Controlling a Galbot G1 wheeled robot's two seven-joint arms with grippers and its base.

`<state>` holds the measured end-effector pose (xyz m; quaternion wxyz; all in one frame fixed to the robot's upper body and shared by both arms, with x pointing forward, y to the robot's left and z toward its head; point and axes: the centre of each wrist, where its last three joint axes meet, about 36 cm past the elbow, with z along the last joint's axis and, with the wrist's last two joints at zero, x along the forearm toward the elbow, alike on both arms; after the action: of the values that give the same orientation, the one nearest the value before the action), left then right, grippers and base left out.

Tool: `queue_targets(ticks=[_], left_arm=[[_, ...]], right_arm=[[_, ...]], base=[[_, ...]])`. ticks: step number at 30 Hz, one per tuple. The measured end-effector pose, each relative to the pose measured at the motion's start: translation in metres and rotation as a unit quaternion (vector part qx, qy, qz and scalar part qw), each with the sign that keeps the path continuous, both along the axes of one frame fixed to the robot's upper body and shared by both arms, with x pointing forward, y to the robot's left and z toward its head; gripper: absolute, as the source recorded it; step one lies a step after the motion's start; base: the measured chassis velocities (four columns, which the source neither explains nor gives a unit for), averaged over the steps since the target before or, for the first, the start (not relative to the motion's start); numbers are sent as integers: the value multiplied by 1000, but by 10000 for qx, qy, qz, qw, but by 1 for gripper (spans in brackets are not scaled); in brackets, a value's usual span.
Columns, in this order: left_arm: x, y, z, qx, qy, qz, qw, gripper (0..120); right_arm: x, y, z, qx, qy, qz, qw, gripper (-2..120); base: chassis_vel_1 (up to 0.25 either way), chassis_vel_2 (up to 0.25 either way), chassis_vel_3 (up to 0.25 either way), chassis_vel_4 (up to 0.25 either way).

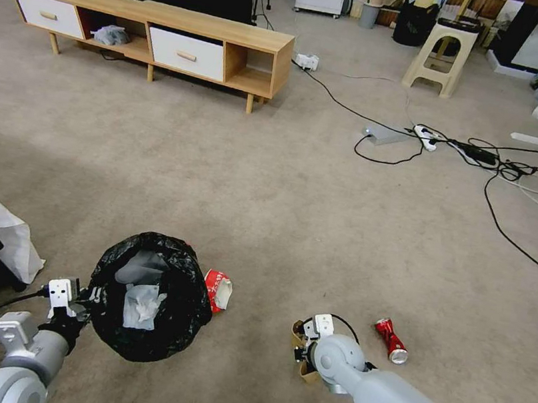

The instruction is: Pick up the trash bin, then pick up the garbage from the floor and place it into the trash bin.

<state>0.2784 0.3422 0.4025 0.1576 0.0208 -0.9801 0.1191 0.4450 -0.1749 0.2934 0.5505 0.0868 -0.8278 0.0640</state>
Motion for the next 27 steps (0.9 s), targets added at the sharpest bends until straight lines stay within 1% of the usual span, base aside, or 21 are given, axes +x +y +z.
queue_targets(ticks=[15,21,22,24,25,27], left_arm=[[0,-3,0,-17,34,-58,10000,1],[0,-8,-2,-79,65,-92,9999,1],[0,-10,-3,-108,86,-101,9999,1],[1,-11,-3,-119,101,-107,9998,1],[1,-11,-3,-130,122,-117,9998,1],[1,-10,-3,-127,127,-124,9998,1]], right_arm=[[3,2,10,73,-63,-56,9999,0],[2,2,24,108,-138,-63,9998,0],[1,1,33,127,-183,-49,9997,0],[1,1,37,136,-209,-44,9997,0],[0,0,47,167,-266,-27,9995,0],[-1,-1,52,180,-299,-22,9994,0]], base=[[0,0,0,0],[0,0,0,0],[0,0,0,0],[0,0,0,0],[0,0,0,0],[0,0,0,0]])
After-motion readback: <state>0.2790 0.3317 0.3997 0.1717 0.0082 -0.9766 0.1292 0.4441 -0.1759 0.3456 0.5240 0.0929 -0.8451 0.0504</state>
